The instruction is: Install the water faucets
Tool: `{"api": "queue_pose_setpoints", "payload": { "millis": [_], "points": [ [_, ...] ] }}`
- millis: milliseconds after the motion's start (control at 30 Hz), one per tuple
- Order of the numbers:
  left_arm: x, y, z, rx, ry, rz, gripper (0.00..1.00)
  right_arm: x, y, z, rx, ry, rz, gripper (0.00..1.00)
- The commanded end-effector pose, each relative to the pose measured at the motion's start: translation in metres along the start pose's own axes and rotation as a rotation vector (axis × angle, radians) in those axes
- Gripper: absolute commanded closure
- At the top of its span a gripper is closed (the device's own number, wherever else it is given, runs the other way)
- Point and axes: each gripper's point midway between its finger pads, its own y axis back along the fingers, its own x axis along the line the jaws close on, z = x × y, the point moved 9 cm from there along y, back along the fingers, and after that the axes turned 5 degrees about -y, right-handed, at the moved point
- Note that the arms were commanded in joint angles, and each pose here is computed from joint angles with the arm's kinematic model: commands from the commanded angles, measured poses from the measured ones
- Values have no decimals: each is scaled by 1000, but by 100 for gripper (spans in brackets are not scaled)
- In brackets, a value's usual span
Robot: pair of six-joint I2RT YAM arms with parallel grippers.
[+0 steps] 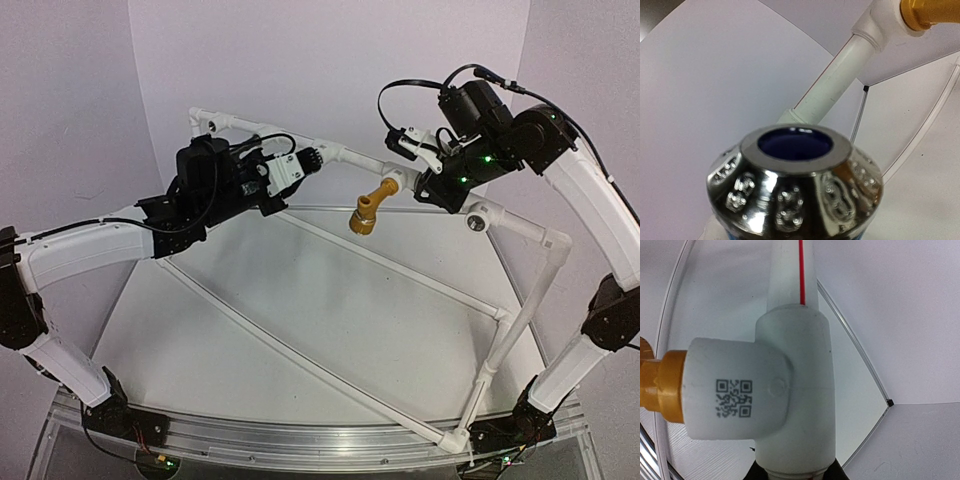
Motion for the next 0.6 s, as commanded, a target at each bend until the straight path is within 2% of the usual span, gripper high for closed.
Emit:
{"api": "queue_pose_setpoints", "payload": {
  "millis": [0, 333, 567],
  "points": [
    [-43, -17, -16, 64, -203, -181, 100, 18, 11, 0, -37, -6, 122, 100],
    [-60, -22, -25, 122, -524, -185, 99, 18, 9, 1, -32, -11, 120, 100],
    [-57, -18, -26, 146, -636, -211, 96, 17, 9, 1, -31, -12, 115, 100]
  ]
}}
